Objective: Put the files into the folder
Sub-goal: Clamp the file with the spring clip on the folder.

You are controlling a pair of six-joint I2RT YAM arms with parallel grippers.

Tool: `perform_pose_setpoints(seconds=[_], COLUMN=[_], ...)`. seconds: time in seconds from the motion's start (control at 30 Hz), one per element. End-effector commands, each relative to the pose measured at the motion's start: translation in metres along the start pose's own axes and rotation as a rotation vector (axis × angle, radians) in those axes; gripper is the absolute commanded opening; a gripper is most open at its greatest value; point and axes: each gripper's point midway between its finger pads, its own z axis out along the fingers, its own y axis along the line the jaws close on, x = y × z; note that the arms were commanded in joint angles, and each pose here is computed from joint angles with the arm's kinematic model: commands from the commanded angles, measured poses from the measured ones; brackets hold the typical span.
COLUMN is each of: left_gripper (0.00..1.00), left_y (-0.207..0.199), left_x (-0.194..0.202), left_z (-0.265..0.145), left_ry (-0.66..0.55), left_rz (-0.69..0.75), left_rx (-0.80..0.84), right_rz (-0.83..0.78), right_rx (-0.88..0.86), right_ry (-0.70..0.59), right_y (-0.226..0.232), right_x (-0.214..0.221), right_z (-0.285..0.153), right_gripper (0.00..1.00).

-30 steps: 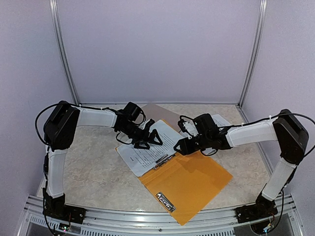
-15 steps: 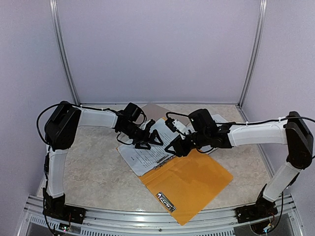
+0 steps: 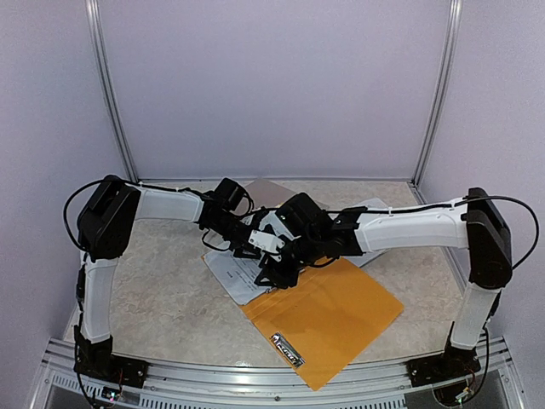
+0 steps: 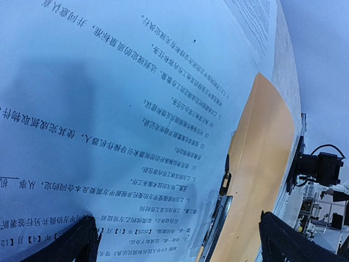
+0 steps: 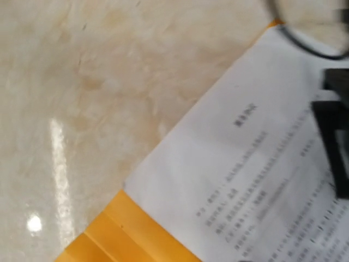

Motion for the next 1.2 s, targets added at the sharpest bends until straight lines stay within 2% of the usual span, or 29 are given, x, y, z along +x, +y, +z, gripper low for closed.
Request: perform_pose_setpoints(seconds=[0.0,0.67,1.17], left_gripper=[0.99,0.99,0.99], left_y=[0.03,0.029,0.028], left_x=[0.032,0.032,0.033], left_z=[0.022,0.022,0.022], left_ry=[0.091,0.1,0.104], left_rz=[-0.06,-0.06,-0.059], left_rx=[-0.049,-0.038,-0.035], right_rz=[-0.123,-0.293,-0.303], right_rx=[-0.012,0.037,0.043], right_ry=[0.134,0.349,0.413], right_y=[0.013,0.0,-0.004], right_x=[0.024,0.058,0.076], right_z=[0.016,0.056,0.064], right_gripper=[0.48,0.41,0.32])
